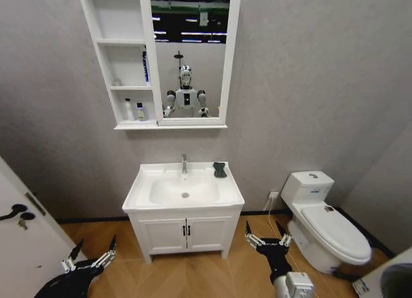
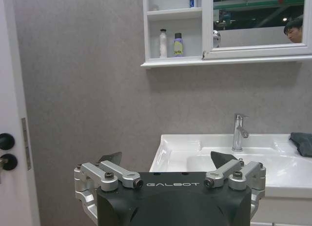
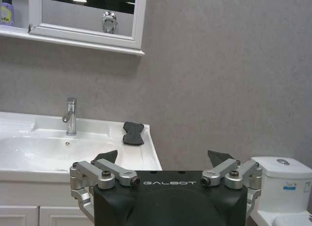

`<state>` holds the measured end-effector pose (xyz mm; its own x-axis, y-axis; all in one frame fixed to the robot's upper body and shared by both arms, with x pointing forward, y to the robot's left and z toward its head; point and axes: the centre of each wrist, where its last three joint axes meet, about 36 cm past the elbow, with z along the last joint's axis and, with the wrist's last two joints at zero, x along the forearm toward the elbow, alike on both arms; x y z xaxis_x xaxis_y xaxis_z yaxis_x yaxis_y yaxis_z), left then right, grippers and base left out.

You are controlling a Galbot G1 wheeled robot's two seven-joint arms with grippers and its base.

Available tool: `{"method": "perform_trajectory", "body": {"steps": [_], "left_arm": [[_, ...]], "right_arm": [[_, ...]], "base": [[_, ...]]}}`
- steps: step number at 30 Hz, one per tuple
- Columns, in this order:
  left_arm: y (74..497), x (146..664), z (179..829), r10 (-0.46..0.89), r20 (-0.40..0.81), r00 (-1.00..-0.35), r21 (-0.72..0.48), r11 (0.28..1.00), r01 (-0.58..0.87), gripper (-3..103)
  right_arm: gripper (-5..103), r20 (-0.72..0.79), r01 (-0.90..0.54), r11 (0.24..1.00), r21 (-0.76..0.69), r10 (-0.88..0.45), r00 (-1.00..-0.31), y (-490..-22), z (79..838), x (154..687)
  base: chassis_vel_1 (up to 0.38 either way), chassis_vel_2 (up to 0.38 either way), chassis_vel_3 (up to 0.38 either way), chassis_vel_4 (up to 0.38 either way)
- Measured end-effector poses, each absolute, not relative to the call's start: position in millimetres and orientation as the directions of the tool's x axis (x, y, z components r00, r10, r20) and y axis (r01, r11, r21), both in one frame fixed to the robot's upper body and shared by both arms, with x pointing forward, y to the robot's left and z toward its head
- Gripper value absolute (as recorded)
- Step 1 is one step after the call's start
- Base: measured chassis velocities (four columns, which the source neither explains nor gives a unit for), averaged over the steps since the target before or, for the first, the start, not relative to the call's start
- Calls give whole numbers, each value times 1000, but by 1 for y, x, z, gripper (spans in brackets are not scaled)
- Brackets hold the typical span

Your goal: Move facial cleanser and shampoo from washbasin to cabinet, then wipe washbasin with towel.

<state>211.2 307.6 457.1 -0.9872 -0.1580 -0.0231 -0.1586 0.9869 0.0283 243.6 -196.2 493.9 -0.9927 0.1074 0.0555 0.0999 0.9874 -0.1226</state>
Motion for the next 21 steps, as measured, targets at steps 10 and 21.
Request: {"method": "perform_trajectory", "body": {"steps": [10, 21], "left_arm": [[308, 211, 457, -158, -23, -987, 28, 987, -159, 100], [308, 211, 457, -159, -23, -987, 29, 987, -160, 100]], "right_arm": [[100, 57, 75, 990, -122, 83, -995, -194, 490, 244], [100, 32, 34, 990, -135, 38, -999, -198, 481, 249]], "base": [[345, -349, -342, 339], [239, -238, -252, 246]]}}
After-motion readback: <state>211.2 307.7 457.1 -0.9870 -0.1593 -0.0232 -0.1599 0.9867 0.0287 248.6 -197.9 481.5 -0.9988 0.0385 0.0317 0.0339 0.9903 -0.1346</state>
